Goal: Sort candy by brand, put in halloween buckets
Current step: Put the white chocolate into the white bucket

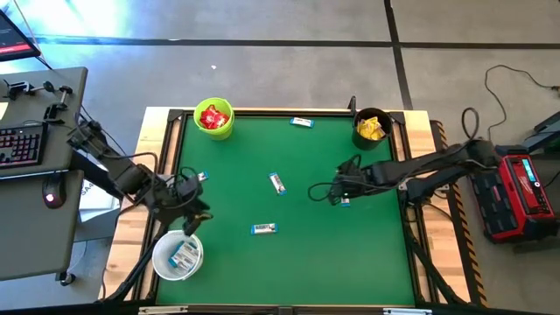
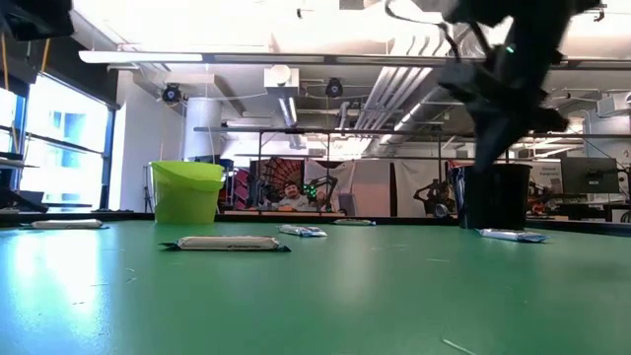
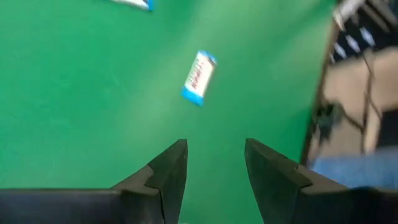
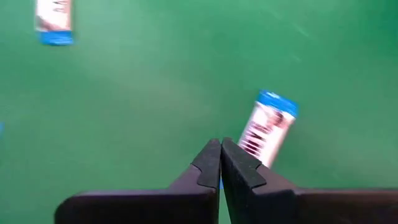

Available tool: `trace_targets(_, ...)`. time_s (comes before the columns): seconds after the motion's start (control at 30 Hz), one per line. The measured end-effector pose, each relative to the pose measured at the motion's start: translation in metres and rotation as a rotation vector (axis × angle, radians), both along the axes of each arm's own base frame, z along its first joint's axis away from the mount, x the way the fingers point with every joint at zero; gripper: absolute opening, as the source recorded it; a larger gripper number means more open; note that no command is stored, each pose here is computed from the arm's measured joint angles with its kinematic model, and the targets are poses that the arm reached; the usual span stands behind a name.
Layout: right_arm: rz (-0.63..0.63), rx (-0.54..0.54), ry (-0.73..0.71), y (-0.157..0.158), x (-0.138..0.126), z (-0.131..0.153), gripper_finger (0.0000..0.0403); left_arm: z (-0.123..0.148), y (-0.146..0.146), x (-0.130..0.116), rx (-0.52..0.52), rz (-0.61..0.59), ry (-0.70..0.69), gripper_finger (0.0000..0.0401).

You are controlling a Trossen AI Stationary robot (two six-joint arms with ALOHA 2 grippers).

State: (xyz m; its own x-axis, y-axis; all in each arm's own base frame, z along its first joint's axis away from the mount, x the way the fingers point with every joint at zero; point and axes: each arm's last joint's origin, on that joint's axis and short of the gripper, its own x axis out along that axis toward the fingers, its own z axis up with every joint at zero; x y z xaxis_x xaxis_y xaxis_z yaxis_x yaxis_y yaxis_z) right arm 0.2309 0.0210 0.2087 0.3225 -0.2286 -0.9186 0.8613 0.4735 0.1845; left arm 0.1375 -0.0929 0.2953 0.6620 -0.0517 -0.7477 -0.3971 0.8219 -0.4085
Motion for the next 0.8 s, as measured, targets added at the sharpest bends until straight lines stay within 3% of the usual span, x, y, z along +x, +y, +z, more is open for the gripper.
trace_targets(0.2, -0.084, 0.088, 0.048, -0.008, -0.024, -0.026, 0.0052, -0.001, 0.013, 0.010, 0.059, 0.208, -0.055, 0.0154)
trace_targets(0.4, -0.198, 0.106, -0.050, -0.015, -0.018, -0.038, 0.0170, -0.003, 0.027, 0.019, 0.136, 0.278, -0.050, 0.0154)
trace_targets(0.53, -0.248, 0.012, -0.046, -0.021, -0.014, -0.043, 0.0239, -0.003, 0.035, 0.023, 0.171, 0.300, -0.043, 0.0154)
trace_targets(0.67, -0.277, -0.037, 0.001, -0.030, -0.010, -0.054, 0.0259, -0.003, 0.041, 0.025, 0.209, 0.295, -0.033, 0.0154)
trace_targets(0.8, -0.277, -0.004, 0.043, -0.036, -0.004, -0.067, 0.0255, -0.003, 0.044, 0.026, 0.213, 0.294, -0.022, 0.0154)
